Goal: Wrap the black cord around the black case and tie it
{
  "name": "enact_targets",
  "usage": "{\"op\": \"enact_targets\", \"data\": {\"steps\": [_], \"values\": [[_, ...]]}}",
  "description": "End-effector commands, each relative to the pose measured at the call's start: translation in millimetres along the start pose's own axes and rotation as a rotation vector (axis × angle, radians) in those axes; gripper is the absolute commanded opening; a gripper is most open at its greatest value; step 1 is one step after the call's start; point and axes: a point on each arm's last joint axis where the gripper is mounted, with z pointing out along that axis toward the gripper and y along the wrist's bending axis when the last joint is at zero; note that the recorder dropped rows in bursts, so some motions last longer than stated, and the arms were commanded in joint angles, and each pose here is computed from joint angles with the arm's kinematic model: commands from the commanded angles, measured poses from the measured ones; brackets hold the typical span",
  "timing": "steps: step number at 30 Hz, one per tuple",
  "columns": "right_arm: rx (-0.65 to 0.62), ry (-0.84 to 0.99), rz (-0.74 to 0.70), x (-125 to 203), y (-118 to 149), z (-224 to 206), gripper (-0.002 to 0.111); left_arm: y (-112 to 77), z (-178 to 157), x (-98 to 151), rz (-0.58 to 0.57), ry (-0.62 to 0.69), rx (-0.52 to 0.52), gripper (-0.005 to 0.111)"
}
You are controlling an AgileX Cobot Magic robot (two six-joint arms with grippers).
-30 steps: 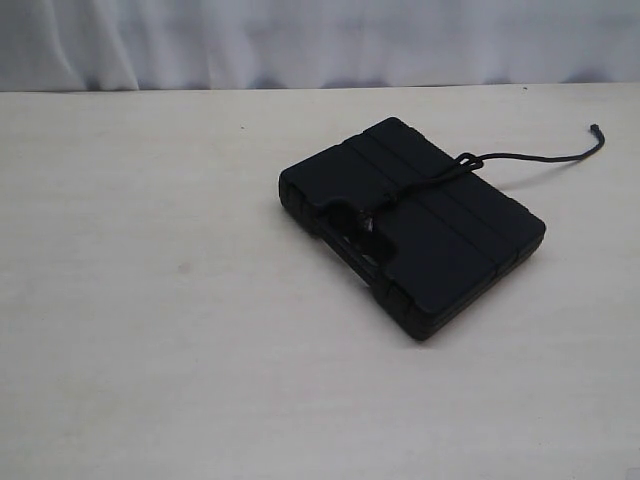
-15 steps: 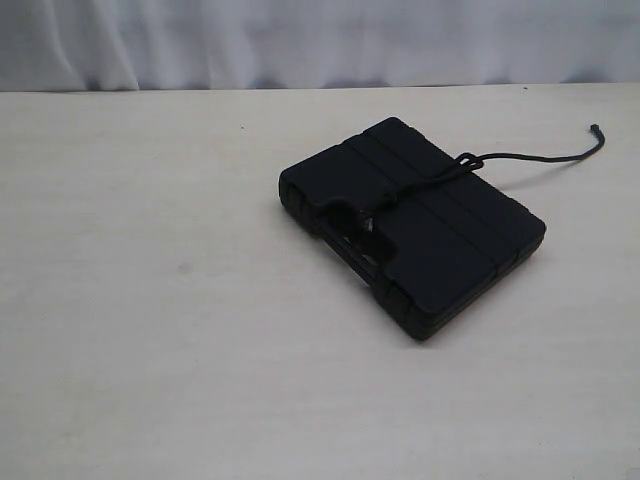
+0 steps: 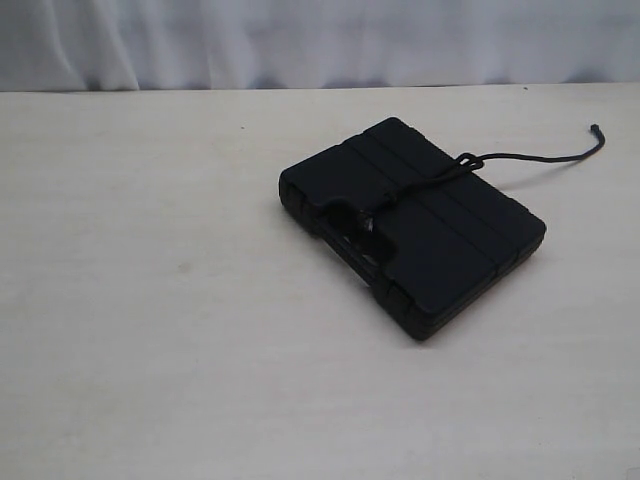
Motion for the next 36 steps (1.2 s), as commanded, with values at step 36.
{"op": "enact_targets", "data": {"steps": [36], "values": [[-0.007,0.004,0.000,1,0,0,0.004,16.6,-12,33,-0.063,0.366,-0.354,0.000]]}}
